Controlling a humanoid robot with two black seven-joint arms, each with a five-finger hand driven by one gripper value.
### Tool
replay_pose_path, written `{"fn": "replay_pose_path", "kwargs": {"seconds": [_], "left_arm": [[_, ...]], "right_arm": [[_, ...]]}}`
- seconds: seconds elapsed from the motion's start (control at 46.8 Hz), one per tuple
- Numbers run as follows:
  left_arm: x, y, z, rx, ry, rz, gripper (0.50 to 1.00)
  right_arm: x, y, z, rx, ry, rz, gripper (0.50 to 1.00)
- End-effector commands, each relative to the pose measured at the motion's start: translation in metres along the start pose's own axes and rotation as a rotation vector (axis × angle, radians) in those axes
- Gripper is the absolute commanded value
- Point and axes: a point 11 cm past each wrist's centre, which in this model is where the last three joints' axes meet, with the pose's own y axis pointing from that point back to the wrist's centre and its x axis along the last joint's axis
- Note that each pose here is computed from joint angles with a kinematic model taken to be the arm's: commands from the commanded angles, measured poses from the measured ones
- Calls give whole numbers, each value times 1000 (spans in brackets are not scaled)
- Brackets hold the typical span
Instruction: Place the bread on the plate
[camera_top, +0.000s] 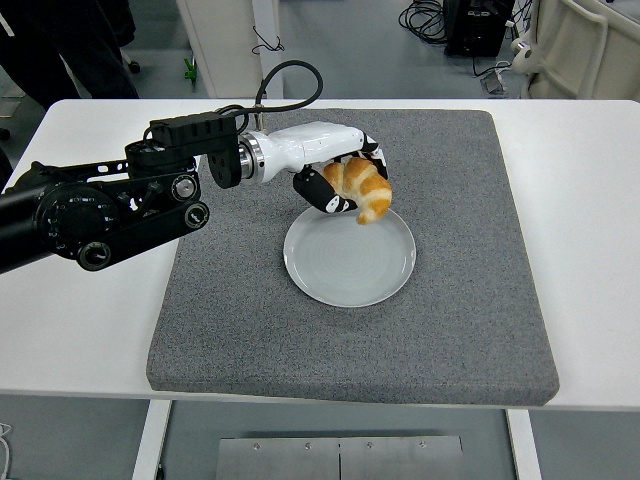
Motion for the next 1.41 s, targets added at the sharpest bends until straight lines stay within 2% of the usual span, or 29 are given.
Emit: {"fn": "replay_pose_path", "kwargs": {"seconds": [0.0,0.299,0.833,1.132,1.389], "left_arm": [[-7,0,-3,5,7,-9,500],[-23,1,-10,17,-14,-6,500],[-44,-6,-3,-3,-26,8,500],[-70,-5,-7,7,-44,-25,500],[-73,-5,-8,9,-38,-21,500]], "right_arm": [[0,0,0,0,0,0,1000],[0,0,0,0,0,0,1000],[0,0,0,0,0,0,1000],[0,0,0,0,0,0,1000],[0,0,0,0,0,0,1000]]}}
